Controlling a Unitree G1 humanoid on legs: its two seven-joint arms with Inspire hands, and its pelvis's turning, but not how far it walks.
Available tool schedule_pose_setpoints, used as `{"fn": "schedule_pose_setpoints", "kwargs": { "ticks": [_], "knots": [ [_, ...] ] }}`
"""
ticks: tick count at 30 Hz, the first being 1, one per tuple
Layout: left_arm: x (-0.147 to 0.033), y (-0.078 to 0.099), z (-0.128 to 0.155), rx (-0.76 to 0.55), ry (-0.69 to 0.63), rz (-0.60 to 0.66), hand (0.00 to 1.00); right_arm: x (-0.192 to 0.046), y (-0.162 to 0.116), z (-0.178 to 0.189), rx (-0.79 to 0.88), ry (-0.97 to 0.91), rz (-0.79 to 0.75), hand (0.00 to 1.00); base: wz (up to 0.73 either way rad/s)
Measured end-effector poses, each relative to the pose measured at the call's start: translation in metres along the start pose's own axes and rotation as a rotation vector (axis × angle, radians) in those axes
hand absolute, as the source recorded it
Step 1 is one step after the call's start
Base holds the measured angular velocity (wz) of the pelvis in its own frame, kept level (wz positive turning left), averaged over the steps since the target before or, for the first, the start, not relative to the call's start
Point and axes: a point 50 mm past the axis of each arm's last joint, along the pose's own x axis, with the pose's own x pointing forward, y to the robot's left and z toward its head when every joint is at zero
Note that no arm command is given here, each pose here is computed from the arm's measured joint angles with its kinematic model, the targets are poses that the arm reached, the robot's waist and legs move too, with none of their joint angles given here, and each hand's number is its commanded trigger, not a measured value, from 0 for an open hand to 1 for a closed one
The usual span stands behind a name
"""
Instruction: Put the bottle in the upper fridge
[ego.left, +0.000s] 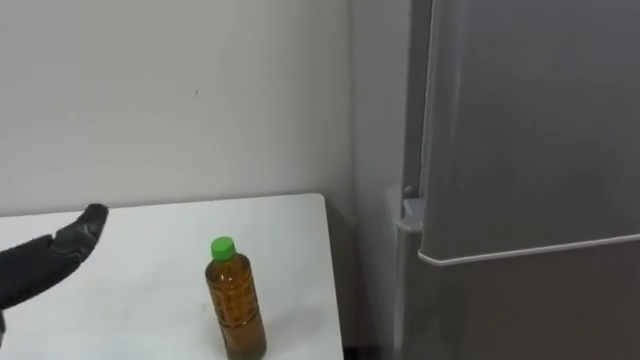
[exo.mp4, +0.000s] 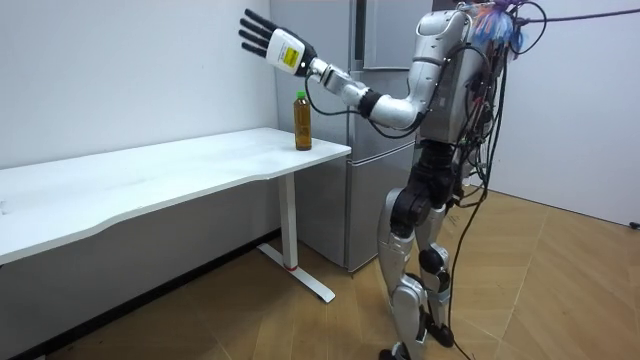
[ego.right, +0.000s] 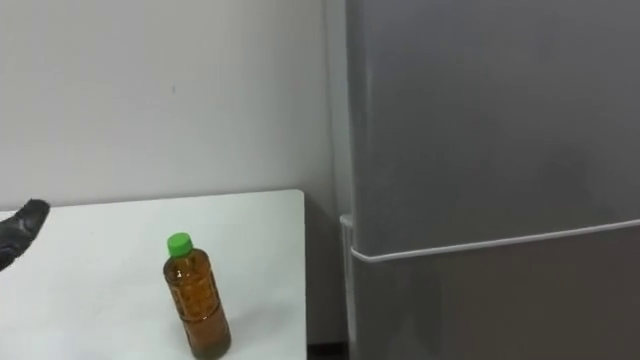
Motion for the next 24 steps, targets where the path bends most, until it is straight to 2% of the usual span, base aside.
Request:
{"fn": "schedule_pose_setpoints", "kwargs": {
  "ticks": [9,20,24],
  "knots": [
    [0.002,-0.053,0.021,-0.082,-0.089,-0.260,0.00,0.004,0.010,0.010,-0.023,0.000,0.039,0.00,-0.05],
    [0.009,-0.085,0.037,-0.139,-0.132,-0.485,0.00,0.007,0.012,0.019,-0.052,0.011,0.034,0.00,-0.04],
    [0.005,-0.093,0.037,-0.147,-0.123,-0.538,0.00,0.007,0.014,0.021,-0.070,0.011,0.032,0.00,0.01]
  ]
}}
